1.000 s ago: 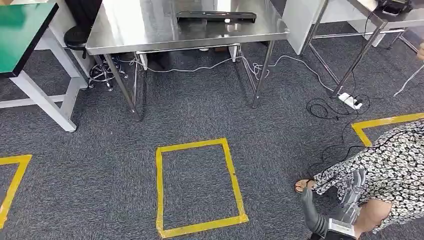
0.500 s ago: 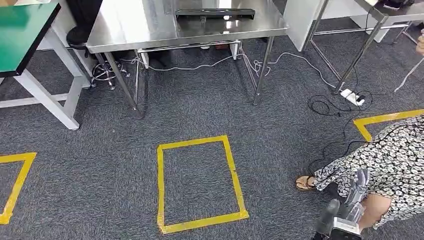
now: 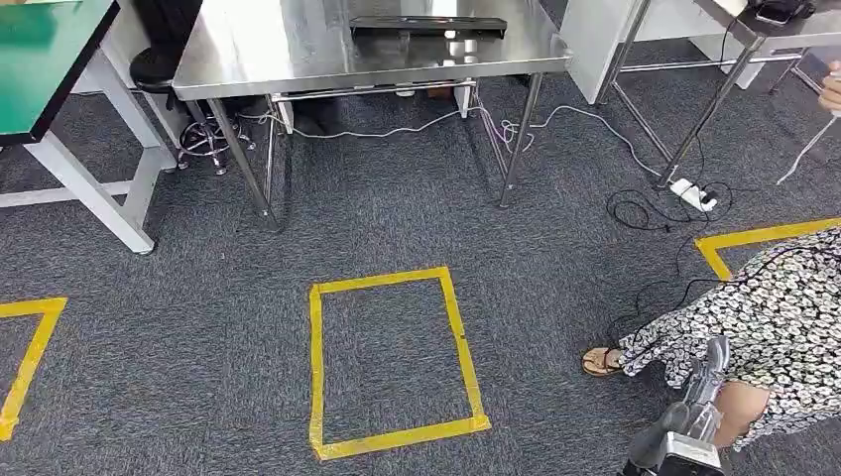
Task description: Take the parts from the cabinet and place them on the table.
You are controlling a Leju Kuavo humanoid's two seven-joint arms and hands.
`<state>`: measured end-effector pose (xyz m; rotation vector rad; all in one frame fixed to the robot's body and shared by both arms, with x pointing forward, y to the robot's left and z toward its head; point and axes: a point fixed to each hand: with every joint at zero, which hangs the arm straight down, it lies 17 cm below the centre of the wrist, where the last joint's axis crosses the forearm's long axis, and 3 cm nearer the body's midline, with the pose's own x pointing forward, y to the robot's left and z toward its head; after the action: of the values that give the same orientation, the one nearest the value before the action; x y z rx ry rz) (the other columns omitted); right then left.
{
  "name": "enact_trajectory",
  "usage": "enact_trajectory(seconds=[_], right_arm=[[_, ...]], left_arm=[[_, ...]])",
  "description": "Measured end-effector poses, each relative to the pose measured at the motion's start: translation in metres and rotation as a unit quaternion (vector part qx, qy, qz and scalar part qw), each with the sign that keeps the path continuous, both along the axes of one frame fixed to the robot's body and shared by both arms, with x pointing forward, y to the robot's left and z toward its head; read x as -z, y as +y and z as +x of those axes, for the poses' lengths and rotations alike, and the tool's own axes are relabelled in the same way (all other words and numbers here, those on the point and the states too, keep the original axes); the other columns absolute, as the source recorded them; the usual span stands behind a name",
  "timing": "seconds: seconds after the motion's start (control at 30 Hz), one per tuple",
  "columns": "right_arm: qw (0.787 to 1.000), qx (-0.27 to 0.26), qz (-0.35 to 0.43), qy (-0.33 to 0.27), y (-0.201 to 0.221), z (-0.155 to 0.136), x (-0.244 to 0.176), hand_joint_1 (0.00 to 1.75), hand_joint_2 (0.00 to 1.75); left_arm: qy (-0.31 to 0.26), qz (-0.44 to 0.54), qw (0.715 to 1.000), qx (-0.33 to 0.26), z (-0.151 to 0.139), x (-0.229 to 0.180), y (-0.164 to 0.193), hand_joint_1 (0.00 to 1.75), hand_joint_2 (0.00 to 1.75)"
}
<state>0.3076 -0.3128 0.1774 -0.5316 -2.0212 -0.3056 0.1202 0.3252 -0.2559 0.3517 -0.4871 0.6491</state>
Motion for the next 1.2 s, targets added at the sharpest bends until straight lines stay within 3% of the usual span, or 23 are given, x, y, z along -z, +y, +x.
enact_trajectory(seconds=[1.2], right_arm=[[1.000, -0.006, 0.016, 0.003, -0.0066, -0.0029, 0.0056, 0.00, 0.00]], left_arm=[[0.007, 0.000, 1.000, -0.001, -0.0011, 0.0008, -0.0008, 0.00, 0.00]])
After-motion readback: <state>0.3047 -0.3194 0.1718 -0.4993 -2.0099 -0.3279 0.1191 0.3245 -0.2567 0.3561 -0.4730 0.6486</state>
